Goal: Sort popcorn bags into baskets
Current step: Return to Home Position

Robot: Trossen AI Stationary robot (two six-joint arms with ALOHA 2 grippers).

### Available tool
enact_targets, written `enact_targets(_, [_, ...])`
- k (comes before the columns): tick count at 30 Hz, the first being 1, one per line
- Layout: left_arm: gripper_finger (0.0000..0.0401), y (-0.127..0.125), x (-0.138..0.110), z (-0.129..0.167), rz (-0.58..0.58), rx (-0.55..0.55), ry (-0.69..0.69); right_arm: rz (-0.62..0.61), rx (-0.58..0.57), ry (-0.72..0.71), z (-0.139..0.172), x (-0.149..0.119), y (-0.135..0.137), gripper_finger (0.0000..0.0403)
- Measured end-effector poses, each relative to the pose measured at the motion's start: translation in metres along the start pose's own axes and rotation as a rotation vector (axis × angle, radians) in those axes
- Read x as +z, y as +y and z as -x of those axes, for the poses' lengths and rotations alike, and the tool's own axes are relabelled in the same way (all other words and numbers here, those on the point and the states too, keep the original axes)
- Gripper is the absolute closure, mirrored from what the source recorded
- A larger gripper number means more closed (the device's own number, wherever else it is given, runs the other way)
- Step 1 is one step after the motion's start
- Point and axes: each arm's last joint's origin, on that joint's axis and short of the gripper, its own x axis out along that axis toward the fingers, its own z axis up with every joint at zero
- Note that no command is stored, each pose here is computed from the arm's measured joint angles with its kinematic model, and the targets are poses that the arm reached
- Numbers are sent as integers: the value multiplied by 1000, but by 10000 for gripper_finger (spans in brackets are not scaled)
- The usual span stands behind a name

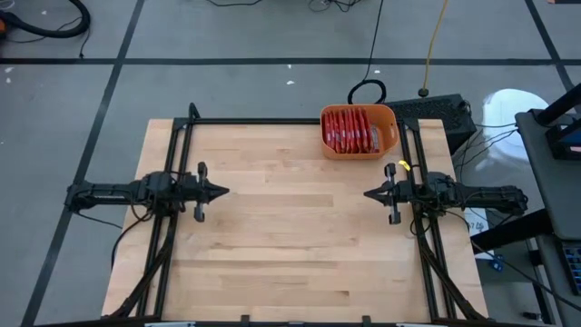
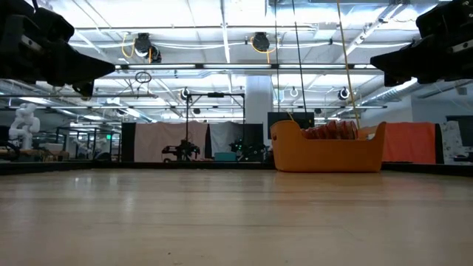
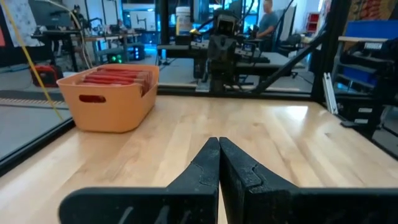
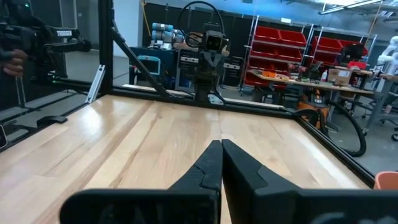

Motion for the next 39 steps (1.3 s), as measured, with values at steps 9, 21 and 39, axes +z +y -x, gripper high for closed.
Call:
enact_targets(9, [401, -1, 0, 0, 6, -4, -6, 1, 0, 0, 0, 0, 0, 403])
enact_targets(21, [367, -1, 1, 0, -36, -3, -11, 1, 1, 0, 0, 0, 0, 403])
enact_targets(39, [364, -1, 1, 0, -33, -3, -22, 1, 1, 0, 0, 0, 0, 403])
